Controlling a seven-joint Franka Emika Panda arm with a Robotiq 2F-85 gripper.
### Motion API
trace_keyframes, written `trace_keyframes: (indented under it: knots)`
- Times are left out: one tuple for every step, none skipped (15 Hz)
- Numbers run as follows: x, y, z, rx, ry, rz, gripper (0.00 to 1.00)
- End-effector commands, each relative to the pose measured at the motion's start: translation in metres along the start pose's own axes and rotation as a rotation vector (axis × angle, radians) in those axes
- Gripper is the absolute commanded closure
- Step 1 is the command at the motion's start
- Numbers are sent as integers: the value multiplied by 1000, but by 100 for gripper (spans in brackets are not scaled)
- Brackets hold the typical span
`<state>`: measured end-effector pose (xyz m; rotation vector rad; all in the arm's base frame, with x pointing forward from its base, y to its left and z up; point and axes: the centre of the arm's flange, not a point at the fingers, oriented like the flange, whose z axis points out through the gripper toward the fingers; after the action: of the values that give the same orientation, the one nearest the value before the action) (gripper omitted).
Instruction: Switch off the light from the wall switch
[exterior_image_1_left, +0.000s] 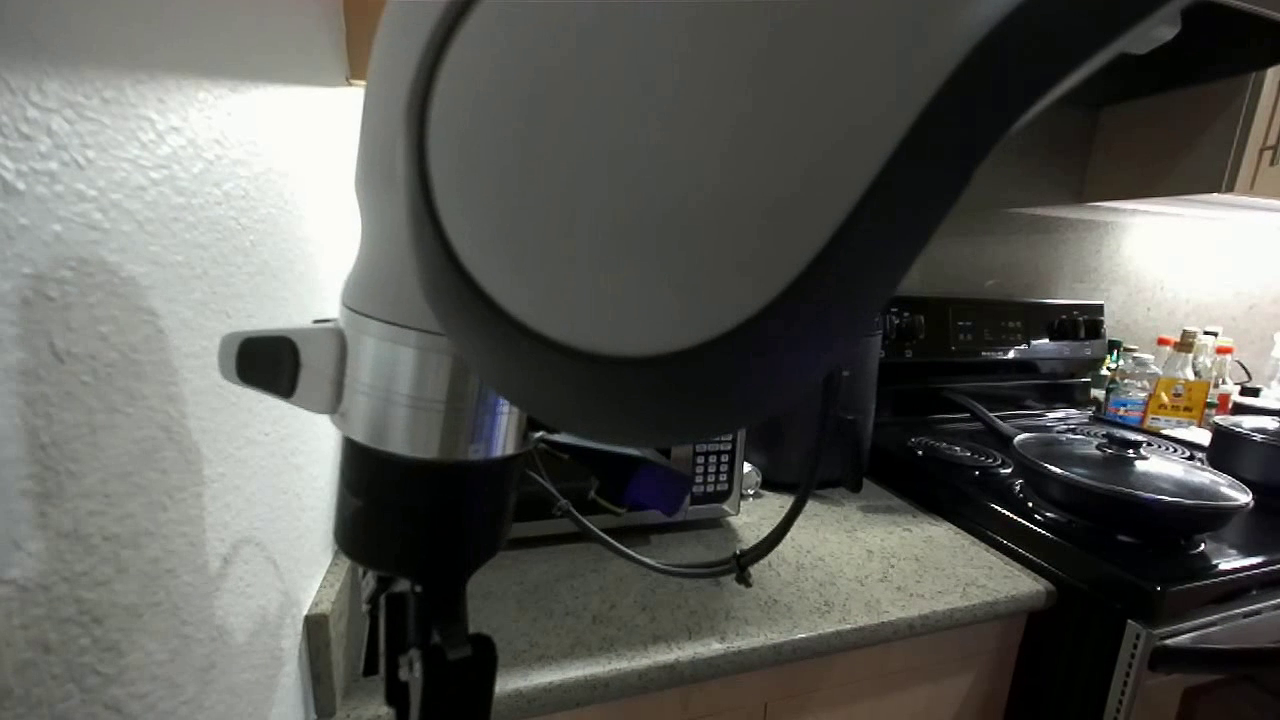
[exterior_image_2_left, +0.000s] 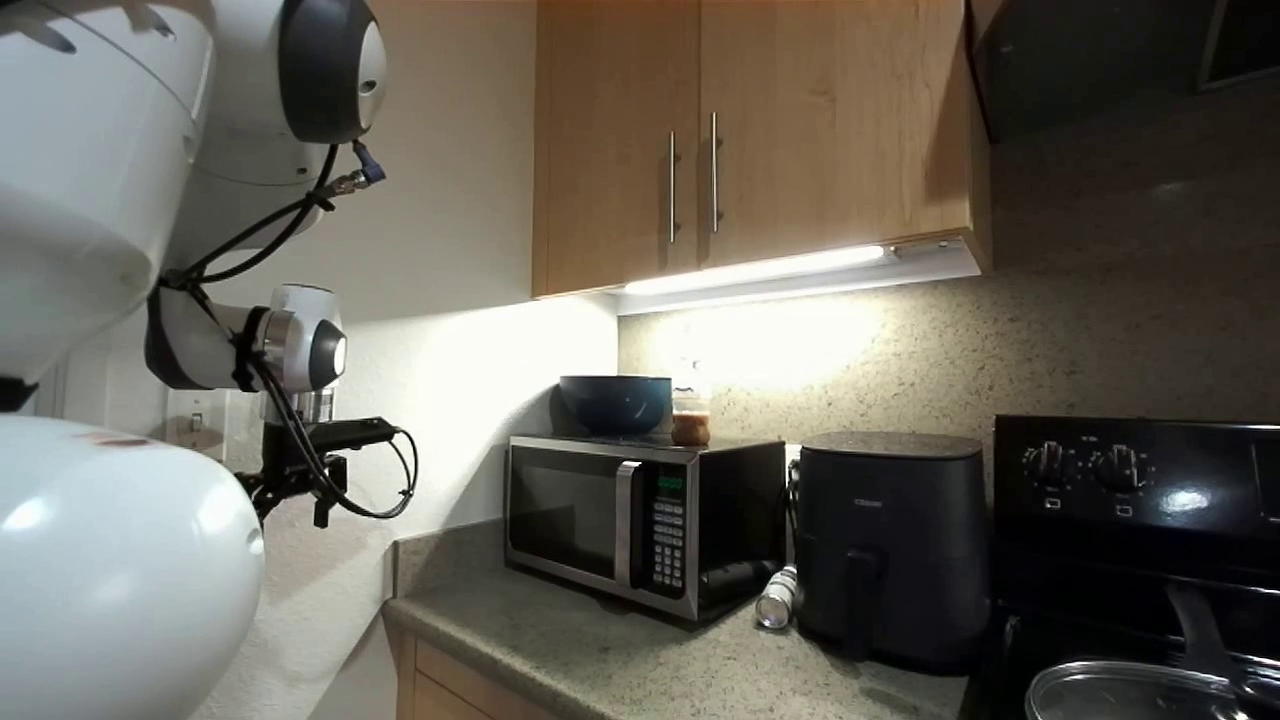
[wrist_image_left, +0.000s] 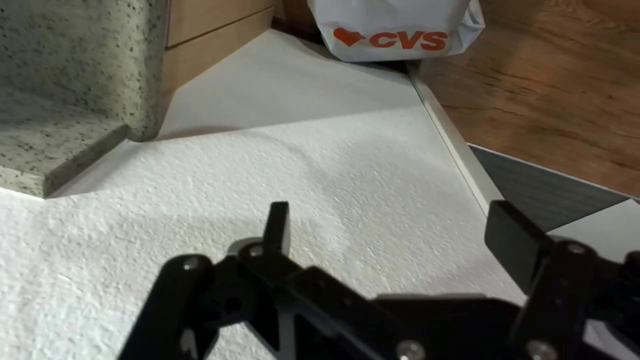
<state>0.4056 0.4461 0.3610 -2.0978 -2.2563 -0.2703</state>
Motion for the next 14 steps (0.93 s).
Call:
trace_keyframes:
  knots:
    - [-1,1,0,0,0,2,0]
    - [-1,1,-2,0,12,1,0]
    - [2,0,-7,-13,44,-7,0]
    - [4,1,-11,-27,73,-8,0]
    - [7,2,-17,-45,116,-4,0]
    - [10,2,-22,-65,150,1,0]
    - [13,2,-31,-94,192,8,0]
    - [16,3,-36,-112,222,14,0]
    - [17,3,-45,-138,268,27,0]
    - [18,3,-52,-159,307,37,0]
    - [18,3,-63,-188,355,51,0]
    - [17,4,-71,-212,396,65,0]
    - [15,4,-81,-239,443,88,0]
    - [14,5,-88,-258,481,110,0]
